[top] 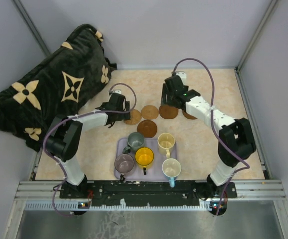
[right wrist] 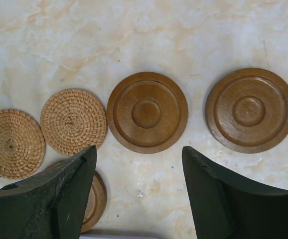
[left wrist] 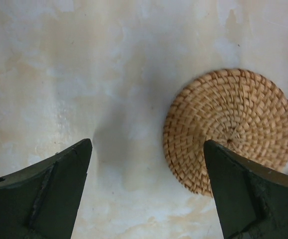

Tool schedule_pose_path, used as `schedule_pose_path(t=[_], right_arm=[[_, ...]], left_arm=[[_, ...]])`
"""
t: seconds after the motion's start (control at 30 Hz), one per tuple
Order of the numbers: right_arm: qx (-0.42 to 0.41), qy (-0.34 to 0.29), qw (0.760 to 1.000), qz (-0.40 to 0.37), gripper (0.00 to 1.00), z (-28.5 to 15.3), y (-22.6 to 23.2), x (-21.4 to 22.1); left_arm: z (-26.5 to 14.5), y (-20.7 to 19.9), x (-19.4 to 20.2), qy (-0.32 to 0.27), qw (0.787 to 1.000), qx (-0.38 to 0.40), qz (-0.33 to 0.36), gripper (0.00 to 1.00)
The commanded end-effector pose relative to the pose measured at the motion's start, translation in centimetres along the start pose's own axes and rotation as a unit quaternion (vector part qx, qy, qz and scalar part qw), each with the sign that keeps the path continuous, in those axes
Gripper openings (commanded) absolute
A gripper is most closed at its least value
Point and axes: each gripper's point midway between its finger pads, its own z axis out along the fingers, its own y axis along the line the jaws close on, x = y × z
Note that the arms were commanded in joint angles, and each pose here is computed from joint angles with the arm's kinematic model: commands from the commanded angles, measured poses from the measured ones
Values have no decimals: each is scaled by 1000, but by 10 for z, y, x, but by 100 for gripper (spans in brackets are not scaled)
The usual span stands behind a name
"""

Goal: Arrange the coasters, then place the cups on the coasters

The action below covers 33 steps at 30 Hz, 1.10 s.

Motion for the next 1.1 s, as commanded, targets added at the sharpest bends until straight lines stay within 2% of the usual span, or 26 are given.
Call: schedule_pose_path(t=[0.0,0.33,0.7,1.07], right_arm=[[-11,23,1000,-19,70,12,25,7],[-67,48,996,-31,71,29,76,16],[-97,79,989,-73,71,45,116,41],[-120,99,983,-95,71,57,137,66]], left_arm=[[12,6,-6,7,999,-40,11,99],[32,51,11,59,984,-168,0,99],[22,115,21,91,968,-216,-89,100],[1,125,22,99,964,-222,-111,100]])
